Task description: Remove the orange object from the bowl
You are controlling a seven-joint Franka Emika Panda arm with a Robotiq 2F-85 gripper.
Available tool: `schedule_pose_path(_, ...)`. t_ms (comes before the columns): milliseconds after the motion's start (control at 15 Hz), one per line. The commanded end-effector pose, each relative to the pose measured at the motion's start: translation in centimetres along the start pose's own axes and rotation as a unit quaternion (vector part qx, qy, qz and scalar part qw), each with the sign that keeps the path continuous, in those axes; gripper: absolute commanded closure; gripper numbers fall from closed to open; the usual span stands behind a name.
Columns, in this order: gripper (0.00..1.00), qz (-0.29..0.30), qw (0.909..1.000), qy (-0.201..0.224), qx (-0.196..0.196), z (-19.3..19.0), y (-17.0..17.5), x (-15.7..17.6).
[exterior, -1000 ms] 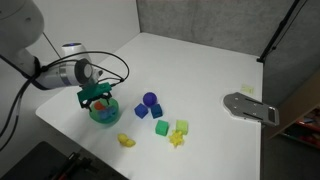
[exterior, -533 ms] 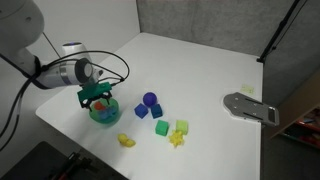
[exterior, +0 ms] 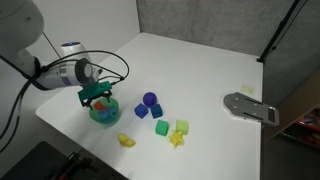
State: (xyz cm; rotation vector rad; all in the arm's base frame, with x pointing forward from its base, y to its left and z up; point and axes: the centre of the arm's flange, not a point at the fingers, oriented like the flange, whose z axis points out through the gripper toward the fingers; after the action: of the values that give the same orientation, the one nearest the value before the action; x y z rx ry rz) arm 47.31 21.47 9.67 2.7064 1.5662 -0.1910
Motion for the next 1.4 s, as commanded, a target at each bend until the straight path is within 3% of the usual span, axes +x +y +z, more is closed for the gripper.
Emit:
schedule_pose_path(0, 0.00, -0.016, 0.9997, 0.014, -0.011, 0.5, -0.4, 0.0)
schedule_pose_path(333, 0.00, -0.018, 0.9998, 0.010, -0.008, 1.0, -0.4, -0.2)
schedule_pose_path(400, 0.23, -0.017, 0.9998, 0.010, -0.008, 1.1, -0.4, -0.2)
schedule_pose_path(467, 0.25, -0.018, 0.9998, 0.011, -0.008, 1.1, -0.4, -0.2)
schedule_pose_path(933, 0.81, -0.012, 0.9998, 0.015, -0.010, 0.1, -0.1, -0.7)
schedule_pose_path(1133, 0.89, -0.001, 0.9997, 0.018, -0.013, -1.2, 0.4, -1.2)
schedule_pose_path(1333, 0.90, 0.012, 0.9995, 0.023, -0.019, -3.4, 1.4, -1.8)
